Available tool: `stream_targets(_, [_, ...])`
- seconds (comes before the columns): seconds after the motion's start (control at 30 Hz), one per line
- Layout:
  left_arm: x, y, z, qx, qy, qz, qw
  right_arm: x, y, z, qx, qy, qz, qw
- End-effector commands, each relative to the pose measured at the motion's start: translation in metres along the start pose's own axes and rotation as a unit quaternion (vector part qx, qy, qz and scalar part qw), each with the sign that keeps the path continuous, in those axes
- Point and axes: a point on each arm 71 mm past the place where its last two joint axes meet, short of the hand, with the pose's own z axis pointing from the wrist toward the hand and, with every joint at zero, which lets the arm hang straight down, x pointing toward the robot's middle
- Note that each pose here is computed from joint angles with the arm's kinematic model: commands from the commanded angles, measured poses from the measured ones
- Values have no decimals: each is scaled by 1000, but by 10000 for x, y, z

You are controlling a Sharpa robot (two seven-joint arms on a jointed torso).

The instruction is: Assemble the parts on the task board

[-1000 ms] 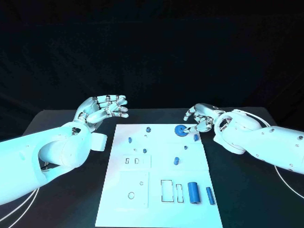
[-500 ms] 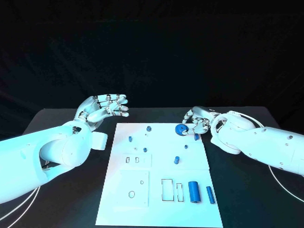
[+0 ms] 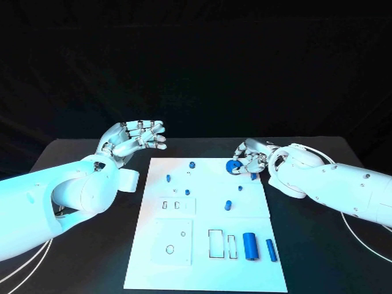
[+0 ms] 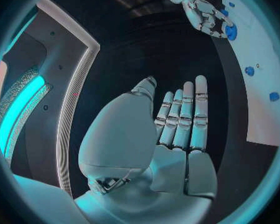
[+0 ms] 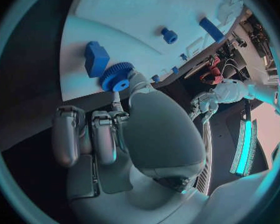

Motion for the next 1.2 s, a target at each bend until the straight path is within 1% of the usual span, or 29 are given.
stream_targets(0.03, [23,-10,5,4,8,-6,1000,26,-3,3,0,11,1,1000])
stream_targets(0.27, [20,-9,5,3,8,-6,1000,26,-30,2,4,14,-7,1000])
stream_targets(0.37, [18,-9,4,2,8,-6,1000,22,-22,-2,0,11,-12,1000])
stream_targets(0.5, [16,-8,4,2,8,-6,1000,3,31,-14,-16,-8,-16,1000])
stream_targets(0.57, [19,-8,6,2,8,-6,1000,-11,86,-32,-30,-24,-19,999])
stream_targets(0.67, [20,-6,8,2,8,-6,1000,-30,193,-68,-51,-45,-21,997])
stream_targets(0.77, [21,-5,10,2,8,-6,1000,-45,327,-95,-72,-61,-22,995])
stream_targets(0.9, [30,-2,14,1,9,-6,1000,-51,561,-118,-104,-81,-25,991])
stream_targets(0.97, [39,0,18,1,10,-7,1000,-31,723,-123,-122,-89,-27,988])
stream_targets(1.1, [55,3,23,1,12,-8,1000,29,984,-111,-147,-91,-29,985])
stream_targets(1.2, [66,5,27,1,13,-9,1000,84,1127,-88,-157,-87,-29,983])
